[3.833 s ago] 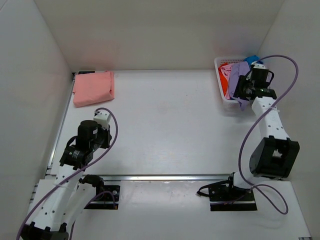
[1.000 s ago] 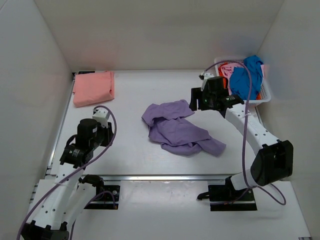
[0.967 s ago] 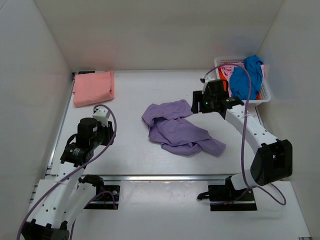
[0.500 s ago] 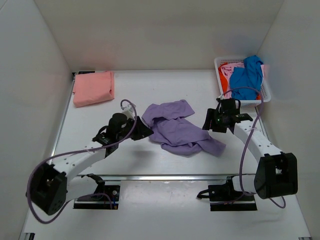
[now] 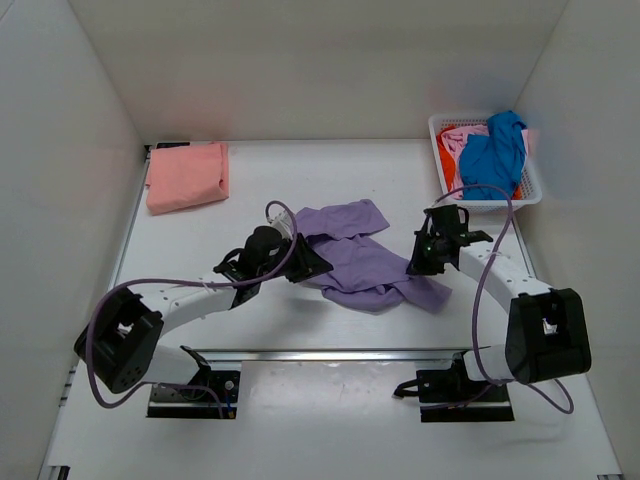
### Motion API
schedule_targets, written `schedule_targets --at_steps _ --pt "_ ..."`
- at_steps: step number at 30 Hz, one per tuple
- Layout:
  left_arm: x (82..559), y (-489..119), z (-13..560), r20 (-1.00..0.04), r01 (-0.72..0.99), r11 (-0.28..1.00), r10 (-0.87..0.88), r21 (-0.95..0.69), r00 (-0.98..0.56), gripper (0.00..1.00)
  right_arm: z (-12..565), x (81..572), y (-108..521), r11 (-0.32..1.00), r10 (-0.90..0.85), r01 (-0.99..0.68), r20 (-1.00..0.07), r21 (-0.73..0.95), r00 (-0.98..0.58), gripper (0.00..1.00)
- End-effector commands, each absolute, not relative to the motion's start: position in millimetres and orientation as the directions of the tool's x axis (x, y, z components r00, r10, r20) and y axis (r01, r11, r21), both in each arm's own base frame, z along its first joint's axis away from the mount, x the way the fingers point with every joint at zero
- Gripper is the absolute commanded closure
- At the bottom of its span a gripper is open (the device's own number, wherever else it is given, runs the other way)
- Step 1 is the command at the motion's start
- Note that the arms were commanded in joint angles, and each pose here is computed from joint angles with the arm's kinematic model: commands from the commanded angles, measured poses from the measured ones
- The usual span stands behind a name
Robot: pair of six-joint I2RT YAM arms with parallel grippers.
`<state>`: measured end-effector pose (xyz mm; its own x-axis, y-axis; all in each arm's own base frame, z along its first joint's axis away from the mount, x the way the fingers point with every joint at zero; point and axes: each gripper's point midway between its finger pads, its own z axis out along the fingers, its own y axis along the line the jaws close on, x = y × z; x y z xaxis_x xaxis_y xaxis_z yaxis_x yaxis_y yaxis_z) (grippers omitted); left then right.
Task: Fold and stack the t-shirts
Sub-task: Flatten out the tshirt
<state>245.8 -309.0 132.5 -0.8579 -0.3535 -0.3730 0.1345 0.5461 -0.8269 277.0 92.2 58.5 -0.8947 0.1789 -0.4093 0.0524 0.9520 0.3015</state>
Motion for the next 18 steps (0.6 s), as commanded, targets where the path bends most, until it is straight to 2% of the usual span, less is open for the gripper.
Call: schedule_targets --at_steps 1,5,12,18 --pt "247 -299 137 -0.385 0.130 0.551 -0.378 -0.824 -0.842 0.66 74 279 115 0.934 0.158 -0.012 -0.443 0.358 -0.882 1.00" --pt "251 -270 137 -0.404 0.093 0.583 -0.429 -0.807 -0.808 0.66 94 260 162 0.894 0.117 -0.098 -0.438 0.438 -0.891 1.00" --pt "245 -215 132 -0.425 0.027 0.658 -0.454 -0.752 -0.783 0.66 115 211 256 0.730 0.097 -0.203 -0.394 0.653 -0.914 1.00" --pt "232 -190 127 -0.422 -0.011 0.654 -0.502 -0.757 -0.755 0.65 120 167 320 0.575 -0.083 -0.340 -0.361 0.744 -0.929 1.00"
